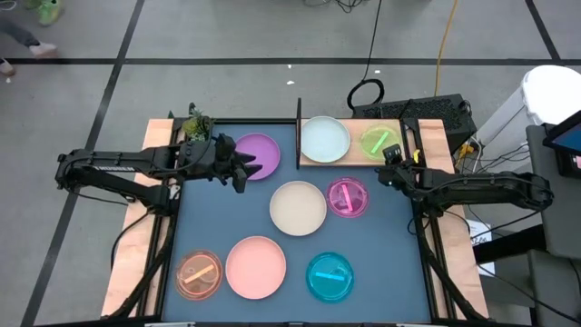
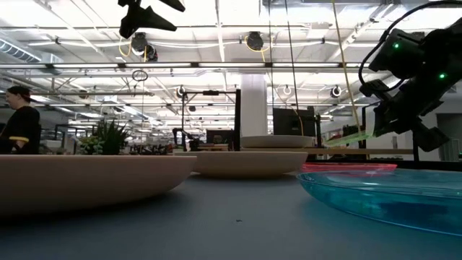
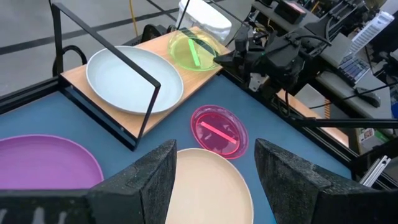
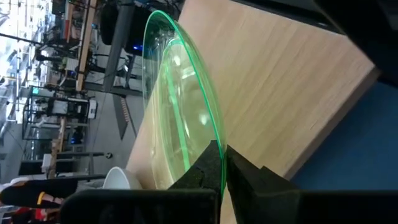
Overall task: Place and stack plates onto a shelf
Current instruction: Put the green plate on the shelf
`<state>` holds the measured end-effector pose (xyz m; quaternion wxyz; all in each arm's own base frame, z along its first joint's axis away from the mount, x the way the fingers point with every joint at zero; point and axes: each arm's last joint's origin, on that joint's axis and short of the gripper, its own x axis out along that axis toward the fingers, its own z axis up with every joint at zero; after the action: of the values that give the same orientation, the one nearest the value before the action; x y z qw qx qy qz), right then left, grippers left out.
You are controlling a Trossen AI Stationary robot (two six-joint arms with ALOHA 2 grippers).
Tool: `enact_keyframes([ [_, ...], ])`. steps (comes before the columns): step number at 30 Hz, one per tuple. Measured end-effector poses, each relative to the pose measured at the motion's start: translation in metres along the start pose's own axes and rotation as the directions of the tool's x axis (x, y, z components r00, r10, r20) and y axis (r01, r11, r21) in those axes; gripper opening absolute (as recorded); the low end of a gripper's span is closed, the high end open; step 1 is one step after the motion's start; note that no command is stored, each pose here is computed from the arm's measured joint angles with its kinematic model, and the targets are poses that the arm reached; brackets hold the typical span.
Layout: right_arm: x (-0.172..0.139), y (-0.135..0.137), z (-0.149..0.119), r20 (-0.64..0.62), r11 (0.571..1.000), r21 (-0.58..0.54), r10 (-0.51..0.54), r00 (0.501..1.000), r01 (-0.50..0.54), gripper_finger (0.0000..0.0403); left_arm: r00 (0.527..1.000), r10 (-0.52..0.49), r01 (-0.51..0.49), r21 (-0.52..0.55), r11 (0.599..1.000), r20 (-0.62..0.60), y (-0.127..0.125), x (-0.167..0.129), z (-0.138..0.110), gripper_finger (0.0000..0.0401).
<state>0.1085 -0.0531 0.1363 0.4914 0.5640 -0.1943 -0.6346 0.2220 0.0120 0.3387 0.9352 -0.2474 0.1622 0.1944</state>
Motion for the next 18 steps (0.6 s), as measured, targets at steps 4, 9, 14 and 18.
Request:
enact_keyframes([
  [4,0.0019,0.0000,0.0010,-0.012,1.000,0.009,-0.024,1.000,0.024,0.0001,1.000,0.001,-0.001,0.002,1.000,0.000,0.0001,0.0000,0.0000,0.0220],
  [9,0.0044,0.0008,0.0003,-0.004,0.999,0.022,-0.028,1.000,0.028,0.0013,1.000,0.001,-0.001,0.002,1.000,0.000,0.0001,0.0000,0.0000,0.0220],
  [14,0.0074,0.0016,-0.0035,-0.004,0.999,0.028,-0.027,1.000,0.027,0.0027,1.000,0.001,-0.001,0.002,1.000,0.000,0.0001,0.0000,0.0000,0.0220],
  [18,0.0095,0.0020,-0.0069,-0.011,0.999,0.030,-0.027,1.000,0.027,0.0039,1.000,0.008,-0.008,-0.002,1.000,0.003,0.0016,0.0004,0.0009,0.0220],
])
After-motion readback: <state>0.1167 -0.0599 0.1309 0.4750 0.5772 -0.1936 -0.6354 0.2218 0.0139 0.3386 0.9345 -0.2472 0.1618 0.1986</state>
